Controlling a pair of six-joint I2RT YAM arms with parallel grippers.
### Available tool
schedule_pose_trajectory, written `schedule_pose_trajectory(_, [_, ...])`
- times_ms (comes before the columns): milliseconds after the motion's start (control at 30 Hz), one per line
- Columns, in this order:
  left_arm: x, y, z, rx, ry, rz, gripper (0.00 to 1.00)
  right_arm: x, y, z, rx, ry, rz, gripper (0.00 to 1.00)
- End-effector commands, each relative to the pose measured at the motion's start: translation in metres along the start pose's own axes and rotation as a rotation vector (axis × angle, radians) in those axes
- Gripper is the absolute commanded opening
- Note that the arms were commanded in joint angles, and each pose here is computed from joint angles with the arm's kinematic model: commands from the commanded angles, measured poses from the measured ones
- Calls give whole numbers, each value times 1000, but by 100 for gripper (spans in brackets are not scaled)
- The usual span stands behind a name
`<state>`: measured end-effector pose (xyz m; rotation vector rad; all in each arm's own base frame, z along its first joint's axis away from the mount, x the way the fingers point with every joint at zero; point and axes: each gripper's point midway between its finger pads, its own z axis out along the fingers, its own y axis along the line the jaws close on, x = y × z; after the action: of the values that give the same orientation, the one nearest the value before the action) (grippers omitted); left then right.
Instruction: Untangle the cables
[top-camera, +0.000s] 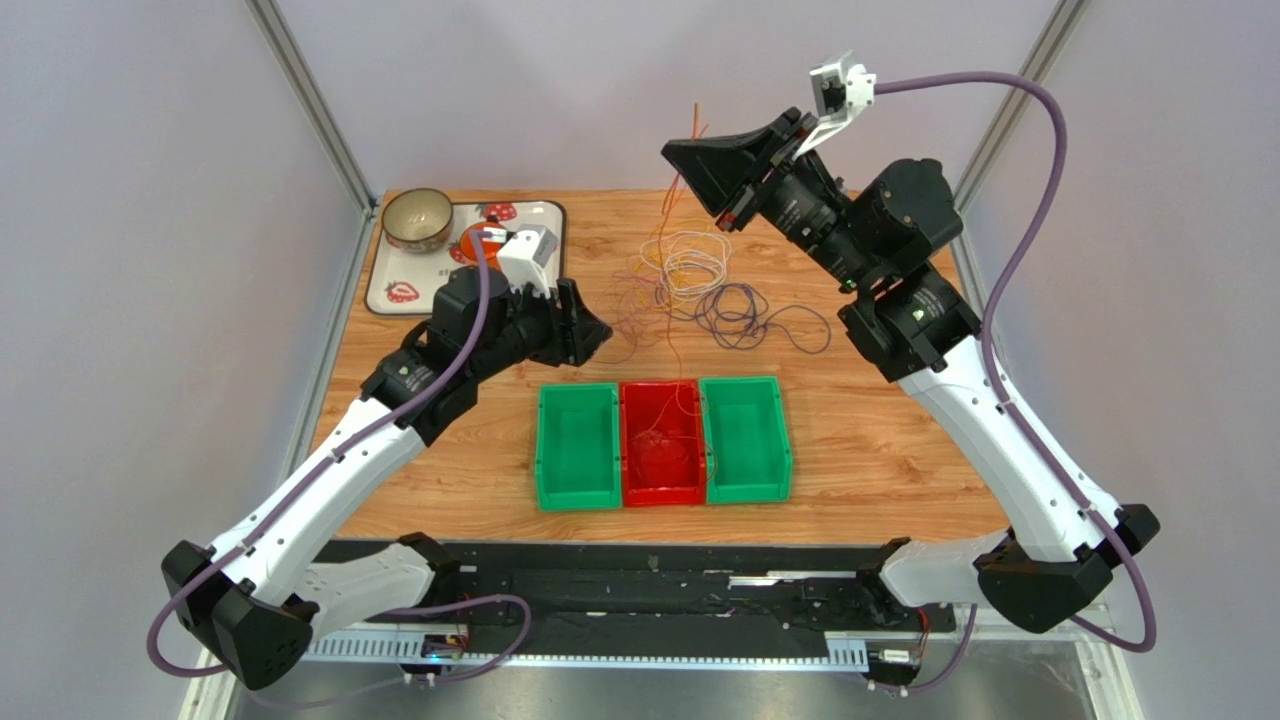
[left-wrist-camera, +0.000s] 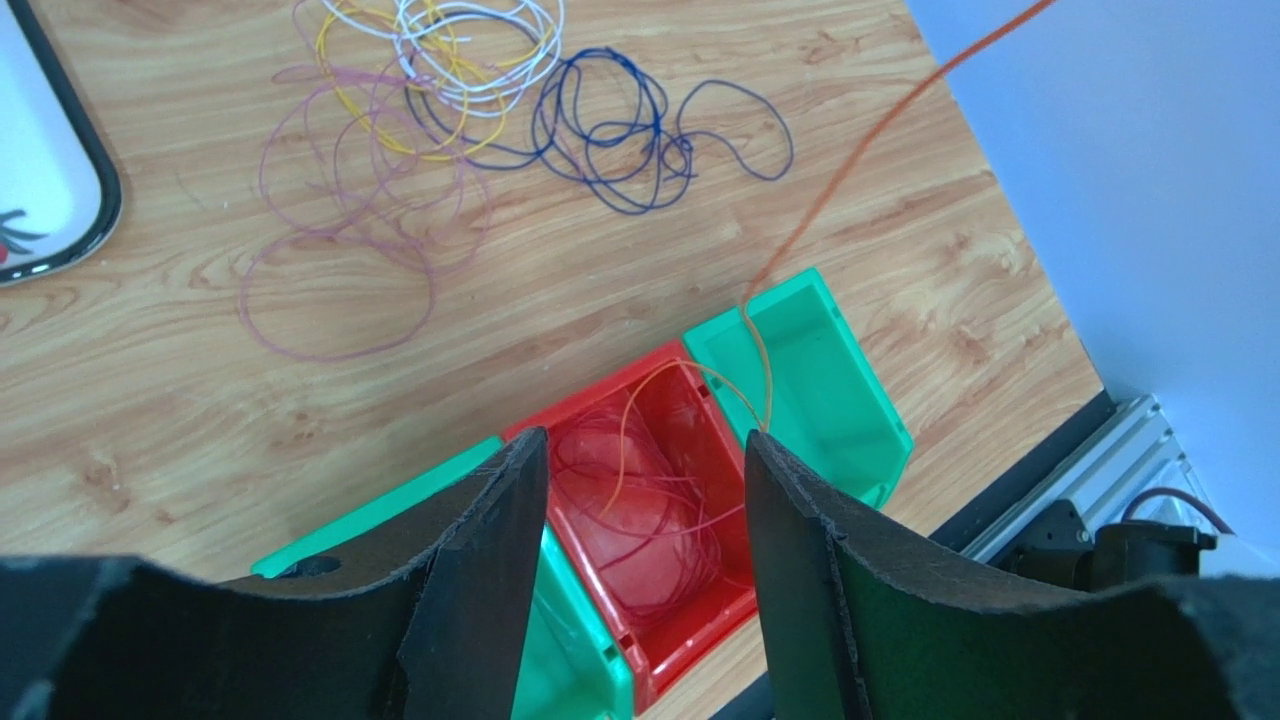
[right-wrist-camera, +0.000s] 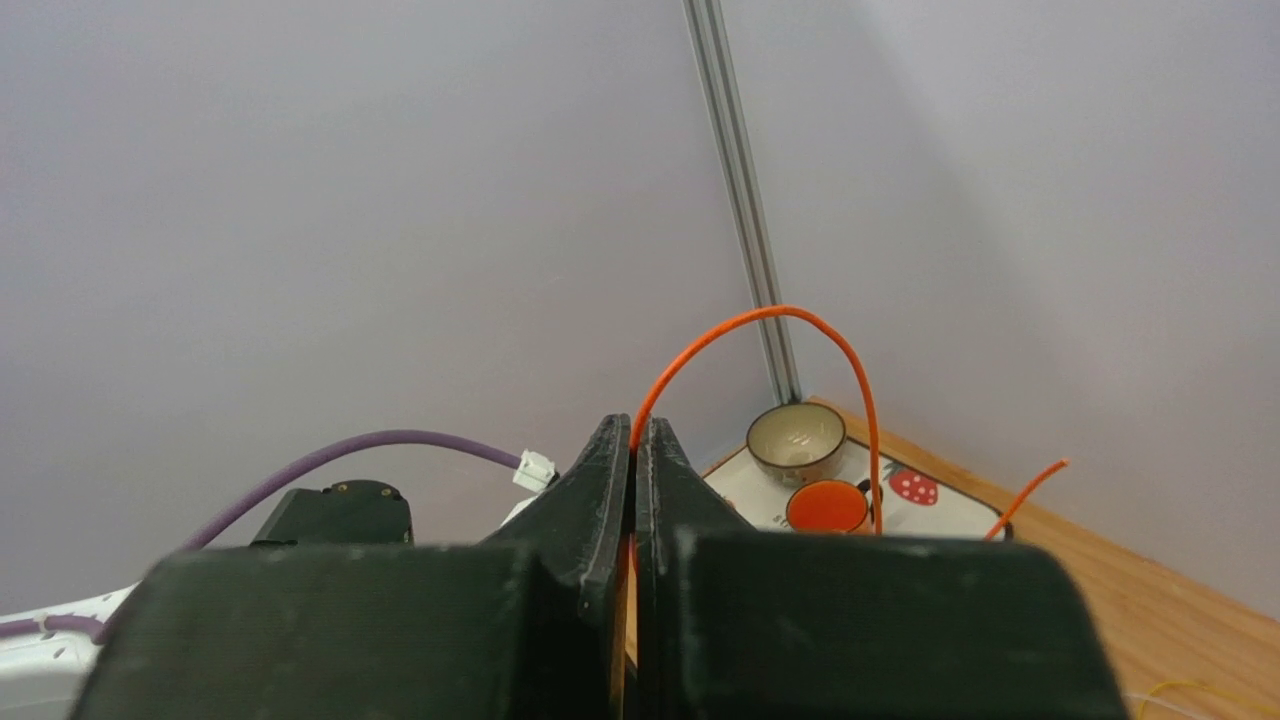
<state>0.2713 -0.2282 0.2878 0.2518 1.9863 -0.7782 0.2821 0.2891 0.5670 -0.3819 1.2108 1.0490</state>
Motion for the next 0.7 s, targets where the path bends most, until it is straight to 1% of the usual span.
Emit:
schedule_pose_trajectory(0, [6, 4, 1, -18, 14, -3, 59, -7, 16, -14, -46, -34, 73, 0])
schedule_pose_trajectory(133, [8, 8, 3, -29, 18, 3, 59, 25, 16, -19, -57, 33, 145, 0])
schedule_pose_trajectory(367, [15, 10, 12, -30, 42, -3, 58, 62, 19, -23, -70, 129, 214, 0])
schedule_pose_trajectory(600, [17, 12, 8, -35, 39, 2, 58, 100, 6, -37, -14, 203, 247, 0])
schedule_pose_trajectory(667, [17, 12, 8, -36, 37, 5, 58, 121, 0, -46, 17, 260, 260, 0])
